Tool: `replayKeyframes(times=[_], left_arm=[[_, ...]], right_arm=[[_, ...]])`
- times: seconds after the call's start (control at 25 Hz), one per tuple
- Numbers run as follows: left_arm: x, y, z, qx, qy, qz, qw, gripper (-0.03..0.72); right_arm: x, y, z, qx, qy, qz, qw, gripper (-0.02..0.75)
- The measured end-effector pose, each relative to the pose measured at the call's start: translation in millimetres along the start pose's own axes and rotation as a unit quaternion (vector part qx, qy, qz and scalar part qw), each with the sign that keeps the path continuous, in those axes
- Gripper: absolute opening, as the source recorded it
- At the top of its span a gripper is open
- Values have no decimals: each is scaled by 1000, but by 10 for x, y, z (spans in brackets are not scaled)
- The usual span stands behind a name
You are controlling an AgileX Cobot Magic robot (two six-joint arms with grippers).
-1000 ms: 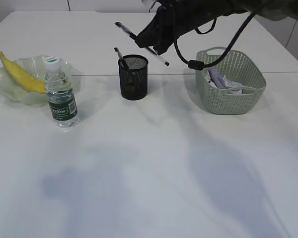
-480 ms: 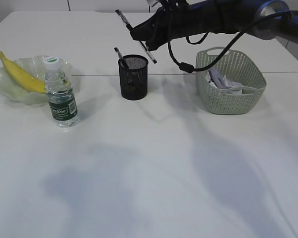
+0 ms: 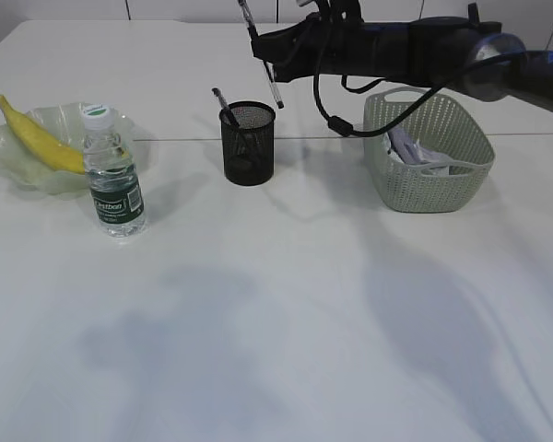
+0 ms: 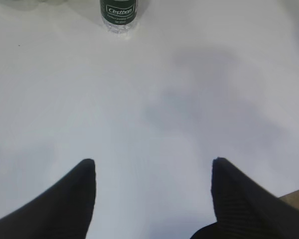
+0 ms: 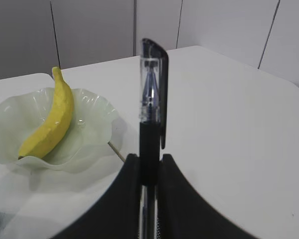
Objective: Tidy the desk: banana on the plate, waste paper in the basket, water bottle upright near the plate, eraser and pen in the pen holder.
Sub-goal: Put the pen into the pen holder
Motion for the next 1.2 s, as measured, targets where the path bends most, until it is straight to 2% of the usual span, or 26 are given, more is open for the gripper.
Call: replayKeyframes(times=[0.32,0.64,1.2], left_arm=[[0,-2,0,1,0,-1,1000,517],[-10,-2,0,1,-3,-1,1000,517],[-31,-6,0,2,-11,-2,1000,517]], right_arm=[[78,-58,55,13,-45,27,999,42],[315,-56,118,7,-39,41,998,42],[141,-56,114,0,-61,6,998,42]])
Point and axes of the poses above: a point on each arm's last joint axis where the gripper is mounted, z pointing out along that axis toward the gripper, y along the wrist's bending axis when the last joint is at zero, x = y × z, the point moved 5 cm from there along z, pointing out along that axis toward the gripper, and after that the axes turned 4 degrees about z, right-handed, at the moved point
